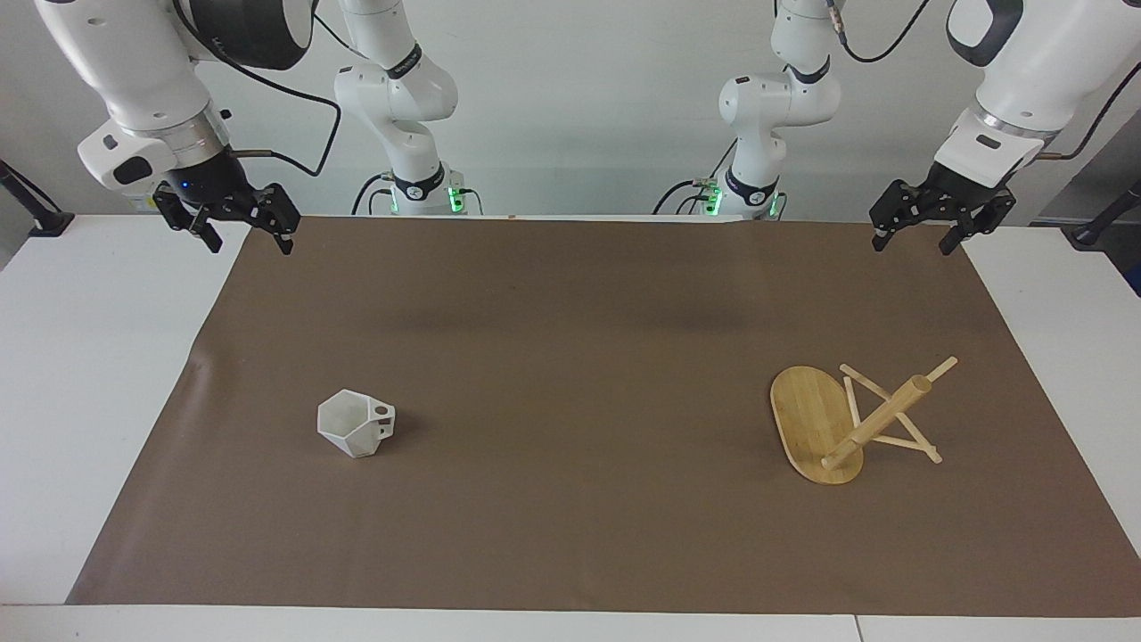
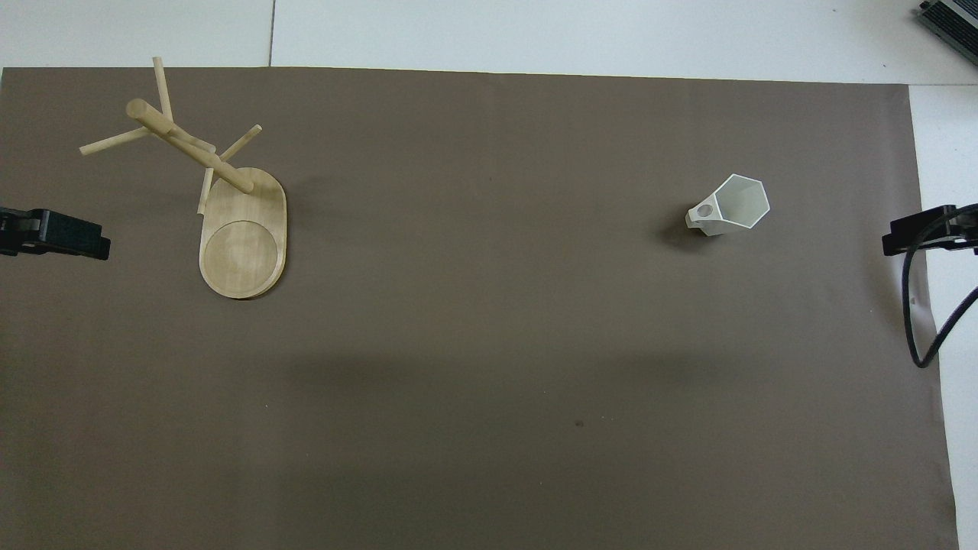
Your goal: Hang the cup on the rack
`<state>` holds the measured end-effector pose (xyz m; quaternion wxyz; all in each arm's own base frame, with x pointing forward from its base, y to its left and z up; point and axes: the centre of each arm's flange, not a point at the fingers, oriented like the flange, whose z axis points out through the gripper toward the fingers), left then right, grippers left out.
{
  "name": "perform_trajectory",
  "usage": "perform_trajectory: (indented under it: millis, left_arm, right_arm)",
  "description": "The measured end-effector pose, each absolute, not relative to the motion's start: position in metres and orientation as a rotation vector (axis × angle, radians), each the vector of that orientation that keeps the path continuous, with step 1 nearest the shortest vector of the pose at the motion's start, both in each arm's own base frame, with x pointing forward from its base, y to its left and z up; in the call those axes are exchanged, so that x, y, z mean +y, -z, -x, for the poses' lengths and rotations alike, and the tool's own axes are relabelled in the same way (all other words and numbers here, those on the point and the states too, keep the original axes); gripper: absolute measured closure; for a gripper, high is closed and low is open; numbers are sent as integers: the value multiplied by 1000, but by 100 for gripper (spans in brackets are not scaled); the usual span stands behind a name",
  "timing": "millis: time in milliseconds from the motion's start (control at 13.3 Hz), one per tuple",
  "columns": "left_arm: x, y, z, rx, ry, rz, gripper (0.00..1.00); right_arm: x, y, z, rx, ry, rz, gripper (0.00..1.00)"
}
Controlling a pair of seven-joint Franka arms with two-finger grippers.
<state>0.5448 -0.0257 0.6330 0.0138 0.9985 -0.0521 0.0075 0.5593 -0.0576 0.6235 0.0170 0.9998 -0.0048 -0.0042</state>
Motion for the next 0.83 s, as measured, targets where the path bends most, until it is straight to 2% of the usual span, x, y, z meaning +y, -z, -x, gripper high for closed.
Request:
perform_trajectory:
  millis: [827]
  left_arm:
    - [-26, -633, -545, -162, -23, -3110, 0]
  right_arm:
    - [-57, -626, -558, -13, 7, -3107, 0]
